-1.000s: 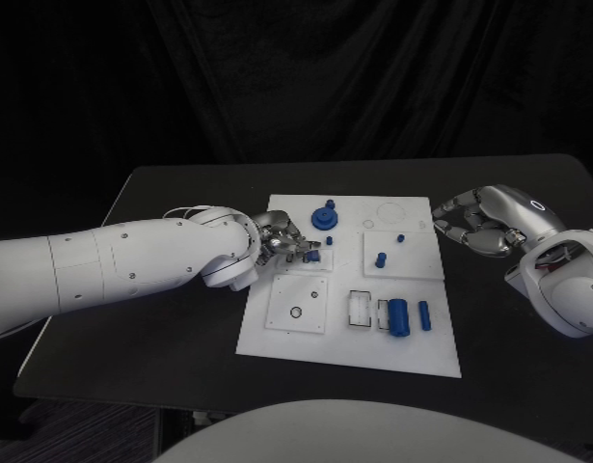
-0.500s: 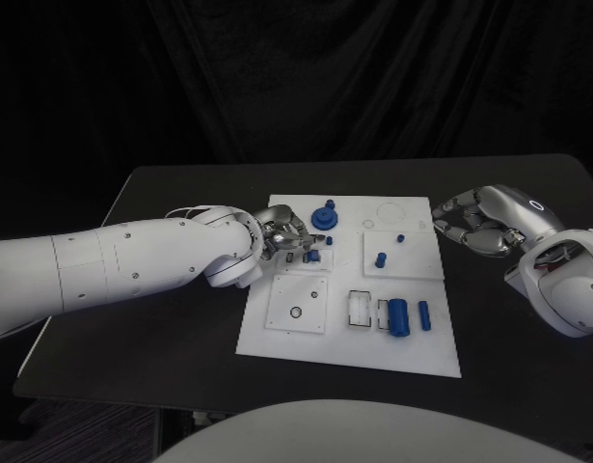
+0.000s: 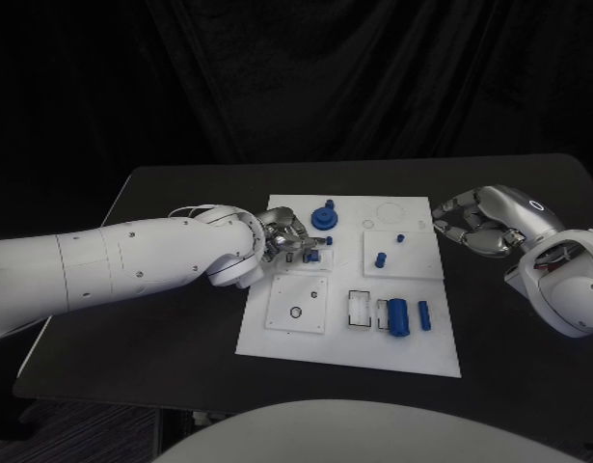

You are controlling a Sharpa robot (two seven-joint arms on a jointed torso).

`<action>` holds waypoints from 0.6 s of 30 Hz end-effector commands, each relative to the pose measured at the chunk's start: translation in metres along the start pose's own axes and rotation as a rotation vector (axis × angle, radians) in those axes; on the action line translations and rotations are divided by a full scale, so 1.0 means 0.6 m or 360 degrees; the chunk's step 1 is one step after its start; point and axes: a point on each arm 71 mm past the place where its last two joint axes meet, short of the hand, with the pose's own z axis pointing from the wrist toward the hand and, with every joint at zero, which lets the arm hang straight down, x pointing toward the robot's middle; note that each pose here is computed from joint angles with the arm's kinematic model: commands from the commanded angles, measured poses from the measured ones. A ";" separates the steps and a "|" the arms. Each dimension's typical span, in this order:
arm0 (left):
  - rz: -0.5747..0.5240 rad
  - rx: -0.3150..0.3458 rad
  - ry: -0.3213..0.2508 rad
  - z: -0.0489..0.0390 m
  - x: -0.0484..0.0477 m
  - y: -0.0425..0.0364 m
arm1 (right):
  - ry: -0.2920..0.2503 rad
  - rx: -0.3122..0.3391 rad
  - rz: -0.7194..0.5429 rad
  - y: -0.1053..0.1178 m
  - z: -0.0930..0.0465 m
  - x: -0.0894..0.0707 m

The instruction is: Assemble the parts on the task board

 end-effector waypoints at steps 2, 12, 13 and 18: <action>0.0009 -0.0019 0.0038 0.001 0.004 -0.001 | 0.0007 0.0020 -0.0002 -0.001 -0.001 0.001; 0.0012 -0.0038 0.0044 0.002 0.005 0.000 | 0.0006 0.0022 0.0000 -0.001 -0.002 0.001; 0.0013 -0.0042 0.0045 0.002 0.004 0.001 | 0.0007 0.0023 0.0001 -0.001 -0.002 0.001; 0.0015 -0.0053 0.0049 0.002 0.004 0.003 | 0.0008 0.0025 0.0004 -0.002 -0.002 0.001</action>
